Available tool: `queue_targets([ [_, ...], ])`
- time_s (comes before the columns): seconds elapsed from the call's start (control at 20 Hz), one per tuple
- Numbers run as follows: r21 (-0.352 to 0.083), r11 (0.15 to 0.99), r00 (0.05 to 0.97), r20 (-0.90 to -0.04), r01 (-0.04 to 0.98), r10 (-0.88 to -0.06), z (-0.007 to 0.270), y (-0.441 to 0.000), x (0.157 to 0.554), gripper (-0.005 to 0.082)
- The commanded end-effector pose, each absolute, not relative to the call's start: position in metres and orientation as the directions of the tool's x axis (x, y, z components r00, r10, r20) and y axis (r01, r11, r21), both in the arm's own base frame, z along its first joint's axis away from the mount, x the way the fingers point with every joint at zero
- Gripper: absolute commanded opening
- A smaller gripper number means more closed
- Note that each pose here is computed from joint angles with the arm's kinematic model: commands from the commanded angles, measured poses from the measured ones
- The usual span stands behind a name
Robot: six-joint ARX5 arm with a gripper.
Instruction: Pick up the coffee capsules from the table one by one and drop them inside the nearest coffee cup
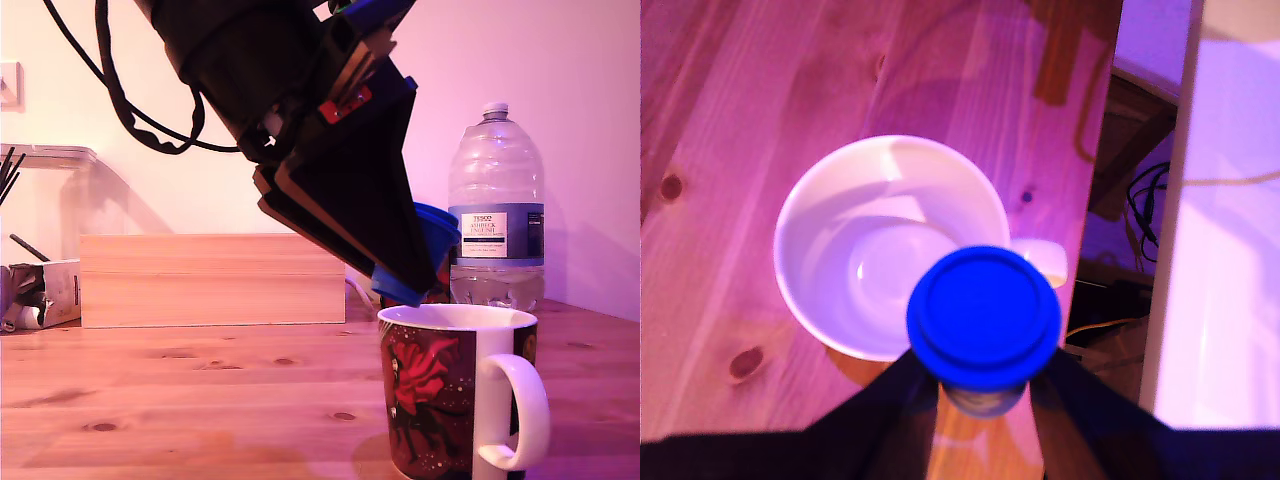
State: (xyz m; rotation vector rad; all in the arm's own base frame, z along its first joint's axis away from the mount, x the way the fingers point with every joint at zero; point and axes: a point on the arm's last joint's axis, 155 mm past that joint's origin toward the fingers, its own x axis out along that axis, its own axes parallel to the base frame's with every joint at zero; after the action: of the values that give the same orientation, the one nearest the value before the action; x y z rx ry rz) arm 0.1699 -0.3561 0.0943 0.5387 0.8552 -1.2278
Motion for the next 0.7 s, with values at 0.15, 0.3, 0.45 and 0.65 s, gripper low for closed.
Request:
queue_targets([
  [0.15, -0.067, 0.281, 0.135, -0.755, 0.957, -0.641, 0.108, -0.367, 0.180, 0.0186],
  [0.3, -0.055, 0.273, 0.151, -0.720, 0.960, -0.677, 0.116, -0.377, 0.183, 0.0186],
  [0.45, -0.053, 0.275, 0.157, -0.708, 0.960, -0.688, 0.119, -0.380, 0.185, 0.0186],
  [0.65, -0.056, 0.277, 0.156, -0.712, 0.959, -0.684, 0.118, -0.379, 0.184, 0.0186],
])
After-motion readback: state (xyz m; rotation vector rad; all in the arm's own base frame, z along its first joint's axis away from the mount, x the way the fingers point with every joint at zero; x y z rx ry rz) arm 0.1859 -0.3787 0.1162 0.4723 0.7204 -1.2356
